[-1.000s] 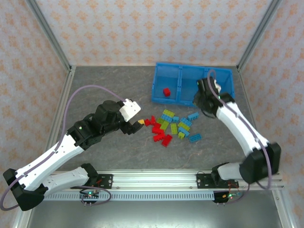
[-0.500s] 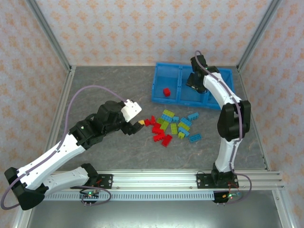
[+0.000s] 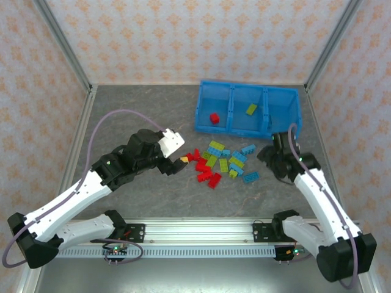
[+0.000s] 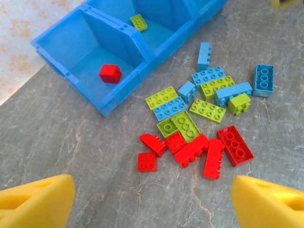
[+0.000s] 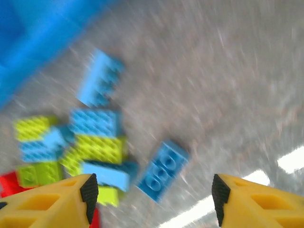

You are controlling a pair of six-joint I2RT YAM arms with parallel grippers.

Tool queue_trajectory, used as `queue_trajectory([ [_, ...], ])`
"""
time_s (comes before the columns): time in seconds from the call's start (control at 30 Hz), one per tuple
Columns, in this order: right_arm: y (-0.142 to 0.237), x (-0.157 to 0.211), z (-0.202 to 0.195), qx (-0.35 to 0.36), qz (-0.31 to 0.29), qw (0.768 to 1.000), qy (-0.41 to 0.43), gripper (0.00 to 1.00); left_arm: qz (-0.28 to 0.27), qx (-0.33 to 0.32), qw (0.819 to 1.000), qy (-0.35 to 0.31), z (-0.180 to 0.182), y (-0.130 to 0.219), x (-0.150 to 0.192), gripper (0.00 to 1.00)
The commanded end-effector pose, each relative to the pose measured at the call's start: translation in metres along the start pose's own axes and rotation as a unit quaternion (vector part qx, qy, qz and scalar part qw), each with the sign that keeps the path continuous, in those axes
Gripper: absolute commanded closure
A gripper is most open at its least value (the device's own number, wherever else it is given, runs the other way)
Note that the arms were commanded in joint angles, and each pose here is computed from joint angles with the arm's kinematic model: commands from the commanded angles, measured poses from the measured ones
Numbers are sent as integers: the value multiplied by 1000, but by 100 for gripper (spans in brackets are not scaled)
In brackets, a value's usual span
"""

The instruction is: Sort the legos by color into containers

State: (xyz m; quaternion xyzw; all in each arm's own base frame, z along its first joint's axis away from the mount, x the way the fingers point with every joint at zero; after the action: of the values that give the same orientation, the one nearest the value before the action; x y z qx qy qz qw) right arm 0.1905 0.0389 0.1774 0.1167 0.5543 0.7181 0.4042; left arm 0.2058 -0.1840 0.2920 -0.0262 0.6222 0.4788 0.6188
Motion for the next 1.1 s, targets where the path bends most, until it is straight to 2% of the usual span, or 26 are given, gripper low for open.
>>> queue_trajectory([
  [0.0, -17, 33, -10, -9, 64, 996, -66, 26, -6, 13, 1000, 6, -2, -3, -4, 14],
  [0.1, -29, 41, -9, 4, 84, 995, -57, 7, -3, 14, 1000, 7, -2, -5, -3, 14],
  [0.2, -41, 41, 1, 6, 103, 993, -55, 2, 2, 12, 1000, 4, -2, -6, -2, 13],
  [0.33, -50, 31, 12, 27, 89, 995, -47, 1, 6, 6, 1000, 0, -1, -5, 0, 12],
  [0.53, -74, 27, 11, 73, 80, 992, -61, 20, 7, -1, 1000, -2, 1, -5, 1, 12],
  [0.77, -99, 35, 1, 95, 87, 988, -90, 29, 10, -3, 1000, -2, 1, -5, 1, 12],
  [0.93, -103, 38, -6, 105, 86, 985, -103, 44, 6, 16, 1000, -7, -3, -4, 1, 10],
  [1.07, -96, 35, -9, 99, 66, 987, -111, 59, 11, 44, 999, -15, -9, -5, 2, 3],
])
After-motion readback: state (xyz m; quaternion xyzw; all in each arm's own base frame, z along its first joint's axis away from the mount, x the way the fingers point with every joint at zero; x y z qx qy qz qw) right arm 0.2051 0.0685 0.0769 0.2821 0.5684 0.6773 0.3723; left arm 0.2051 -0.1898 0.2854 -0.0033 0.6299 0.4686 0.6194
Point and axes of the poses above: each hand's point on the last joint's axis, 136 mm out from that joint toward the fingers, its own y axis back along the fingers, its own z axis along the line the jaws close on, x = y × z, the point moved 6 cm from there along y, back along the fingers, and after that the axes turned 2 degrees about -y, right-handed, at the moved point
